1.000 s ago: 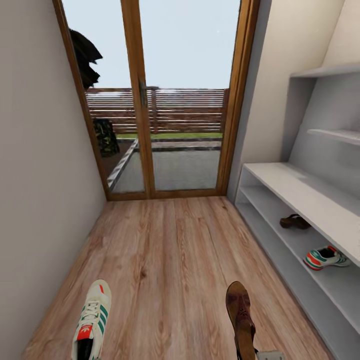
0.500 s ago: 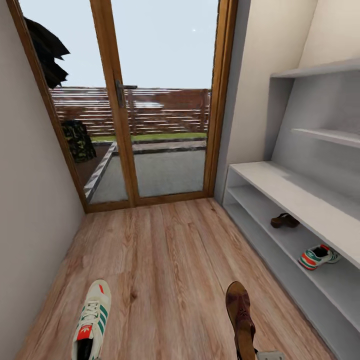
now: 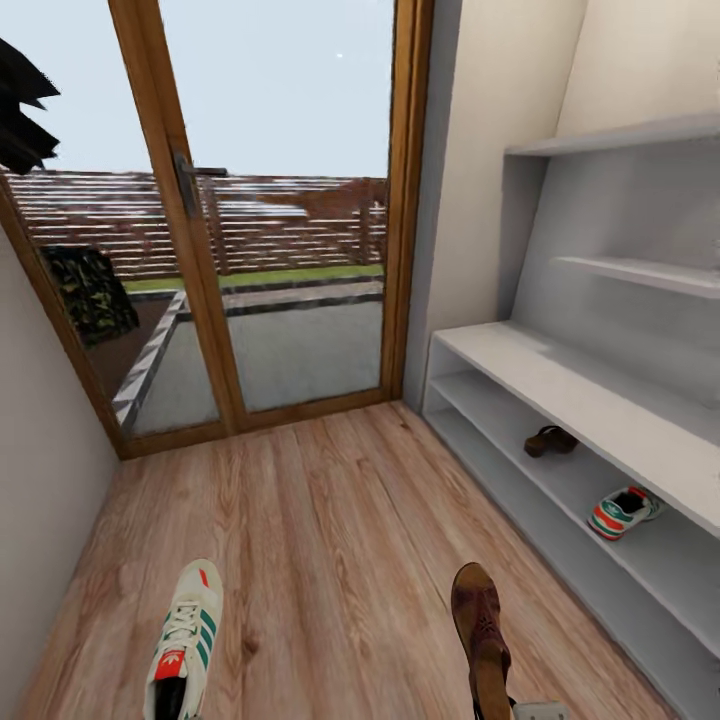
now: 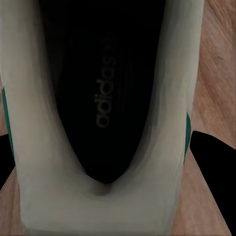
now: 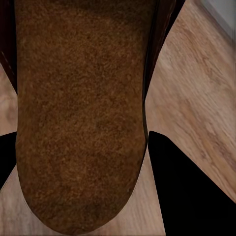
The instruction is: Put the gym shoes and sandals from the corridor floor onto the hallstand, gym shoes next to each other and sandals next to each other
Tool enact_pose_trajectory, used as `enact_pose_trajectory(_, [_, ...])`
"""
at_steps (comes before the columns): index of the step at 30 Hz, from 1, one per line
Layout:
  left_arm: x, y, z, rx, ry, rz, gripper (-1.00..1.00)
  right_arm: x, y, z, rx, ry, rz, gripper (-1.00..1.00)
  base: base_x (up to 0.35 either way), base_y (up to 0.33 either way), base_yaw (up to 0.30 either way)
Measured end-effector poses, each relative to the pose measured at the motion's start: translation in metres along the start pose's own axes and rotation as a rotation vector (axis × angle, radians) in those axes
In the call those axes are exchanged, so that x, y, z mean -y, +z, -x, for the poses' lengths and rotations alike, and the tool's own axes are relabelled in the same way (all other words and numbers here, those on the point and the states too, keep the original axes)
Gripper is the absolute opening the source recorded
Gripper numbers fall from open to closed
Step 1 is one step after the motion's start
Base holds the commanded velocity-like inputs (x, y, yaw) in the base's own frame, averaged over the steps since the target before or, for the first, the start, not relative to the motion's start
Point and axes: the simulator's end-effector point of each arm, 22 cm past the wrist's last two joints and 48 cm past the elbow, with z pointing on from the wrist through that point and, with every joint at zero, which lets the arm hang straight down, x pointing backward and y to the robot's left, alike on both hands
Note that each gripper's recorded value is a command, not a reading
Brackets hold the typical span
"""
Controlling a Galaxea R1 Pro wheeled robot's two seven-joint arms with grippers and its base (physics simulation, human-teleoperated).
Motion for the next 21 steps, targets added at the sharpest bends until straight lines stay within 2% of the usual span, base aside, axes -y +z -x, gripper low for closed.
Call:
enact_pose_trajectory(5, [0.0001, 0.0001, -0.0001, 0.0, 0.0, 0.0, -1.0, 0.0, 0.0002, 0.0001, 0.0, 0.0, 0.0, -1.0, 0.144, 0.114, -0.265])
enact_pose_trajectory(21, [0.0004, 0.0001, -0.0003, -0.001, 0.002, -0.002, -1.0, 0.0001, 0.0002, 0.0001, 0.0, 0.0, 0.0, -1.0, 0.003, 0.002, -0.265])
